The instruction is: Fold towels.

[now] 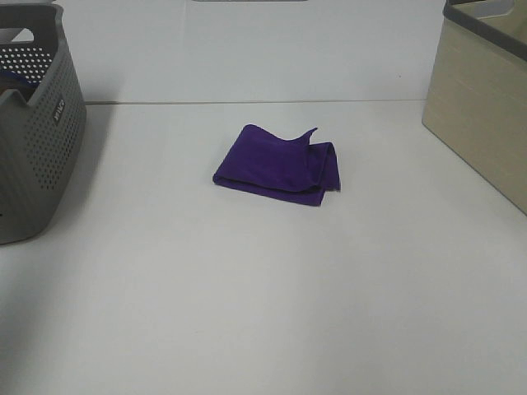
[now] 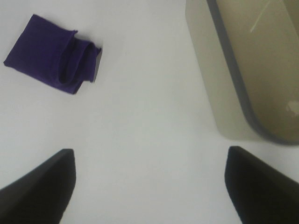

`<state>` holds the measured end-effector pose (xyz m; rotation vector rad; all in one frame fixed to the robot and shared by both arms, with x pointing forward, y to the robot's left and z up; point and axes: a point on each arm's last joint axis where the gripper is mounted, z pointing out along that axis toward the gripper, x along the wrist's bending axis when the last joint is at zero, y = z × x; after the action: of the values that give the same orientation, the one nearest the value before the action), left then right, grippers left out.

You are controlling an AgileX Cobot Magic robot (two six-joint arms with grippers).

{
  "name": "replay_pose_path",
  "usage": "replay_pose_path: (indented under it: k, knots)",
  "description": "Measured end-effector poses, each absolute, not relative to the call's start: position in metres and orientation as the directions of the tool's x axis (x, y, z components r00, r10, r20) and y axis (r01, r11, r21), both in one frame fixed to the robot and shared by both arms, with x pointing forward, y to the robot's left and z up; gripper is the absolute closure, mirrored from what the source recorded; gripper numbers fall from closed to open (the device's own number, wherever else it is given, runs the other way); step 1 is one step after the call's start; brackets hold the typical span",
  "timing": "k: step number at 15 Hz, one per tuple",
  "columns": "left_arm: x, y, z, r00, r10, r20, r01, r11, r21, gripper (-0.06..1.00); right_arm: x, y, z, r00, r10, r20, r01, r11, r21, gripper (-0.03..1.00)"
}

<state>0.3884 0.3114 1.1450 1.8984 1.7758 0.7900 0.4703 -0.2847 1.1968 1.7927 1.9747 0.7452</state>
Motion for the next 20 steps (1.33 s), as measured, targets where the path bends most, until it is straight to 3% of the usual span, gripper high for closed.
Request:
replay_pose_path:
  k: [1,3,9,13,20]
  knots:
    - [0.347,0.311,1.132,-0.001,0.993,0.118,0.699,-0.084,0.710,0.26,0.393,-0.287,1.185,-0.112,0.992,0.062,0.751,0.044,0.659,0.11]
    - [0.309,0.309,1.119,-0.015,0.992,0.123,0.626,-0.086,0.775,0.26,0.324,-0.288,1.164,-0.112,0.993,0.044,0.654,0.040,0.756,0.11]
    - [0.261,0.304,1.069,-0.012,0.996,0.088,0.506,-0.070,0.860,0.26,0.220,-0.292,1.077,-0.099,0.995,-0.009,0.432,0.051,0.900,0.11]
    - [0.238,0.302,1.071,-0.016,0.997,0.075,0.341,-0.065,0.938,0.26,0.227,-0.293,1.059,-0.091,0.996,-0.026,0.451,0.065,0.890,0.11]
    - [0.233,0.297,1.056,0.042,0.997,0.068,0.421,-0.080,0.904,0.25,0.233,-0.295,1.054,-0.074,0.996,-0.047,0.438,0.075,0.896,0.12]
